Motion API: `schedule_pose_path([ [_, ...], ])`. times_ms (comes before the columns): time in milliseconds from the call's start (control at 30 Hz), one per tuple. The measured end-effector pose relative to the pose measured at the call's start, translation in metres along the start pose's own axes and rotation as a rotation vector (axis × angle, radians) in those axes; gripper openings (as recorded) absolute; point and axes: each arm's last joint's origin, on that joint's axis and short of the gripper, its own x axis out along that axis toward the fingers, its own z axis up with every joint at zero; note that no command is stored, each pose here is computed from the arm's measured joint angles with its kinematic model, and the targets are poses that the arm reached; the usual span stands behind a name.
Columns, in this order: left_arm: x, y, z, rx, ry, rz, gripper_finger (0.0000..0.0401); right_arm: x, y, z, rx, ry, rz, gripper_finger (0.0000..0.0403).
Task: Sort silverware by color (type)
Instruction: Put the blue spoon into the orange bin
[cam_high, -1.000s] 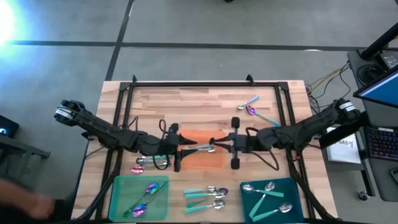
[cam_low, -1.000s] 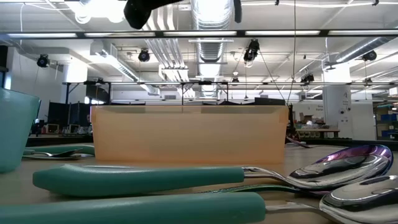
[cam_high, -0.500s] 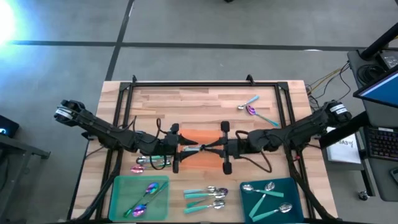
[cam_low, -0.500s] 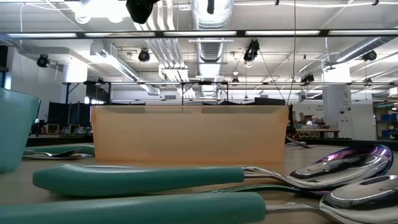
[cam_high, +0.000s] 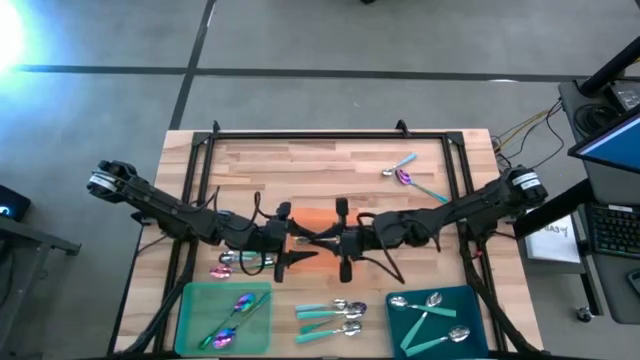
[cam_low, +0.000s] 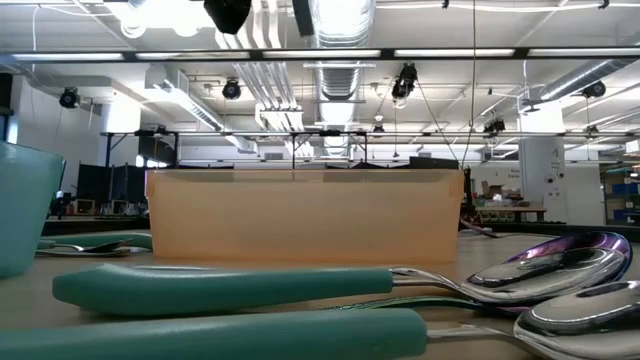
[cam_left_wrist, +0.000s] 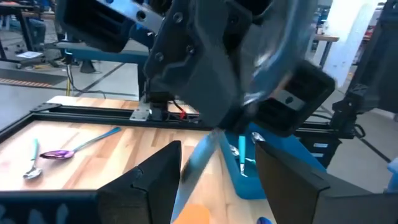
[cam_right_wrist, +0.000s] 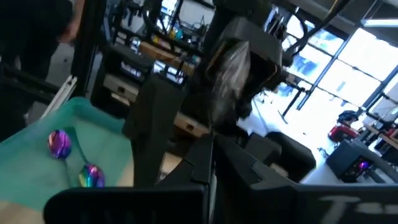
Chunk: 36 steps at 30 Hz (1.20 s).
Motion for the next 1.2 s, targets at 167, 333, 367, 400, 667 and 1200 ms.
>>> schedule_pose_path([
  [167,0.000,0.001,-0.001,0.004,0.009,0.024,0.0169,0.004,0.001,-0.002,-0.005,0.015,0.000,0.0006],
  [333,0.000,0.001,-0.001,0.000,0.007,0.030,0.0085,0.002,-0.001,0.001,-0.004,0.003,-0.002,0.0007],
  [367,0.000,0.002,-0.001,0.000,0.007,0.034,0.0061,0.002,-0.001,0.001,-0.001,0.001,0.000,0.0007],
  [400,0.000,0.002,-0.001,-0.002,0.007,0.035,0.0035,0.001,-0.001,0.001,-0.004,0.002,-0.007,0.0007],
  [667,0.001,0.007,-0.006,-0.026,0.049,0.102,0.0015,-0.001,-0.001,-0.005,0.002,0.105,-0.012,0.0013],
  [1200,-0.003,0.024,-0.034,-0.121,0.315,0.248,0.0018,-0.059,-0.010,-0.021,0.261,0.633,0.010,0.0108],
])
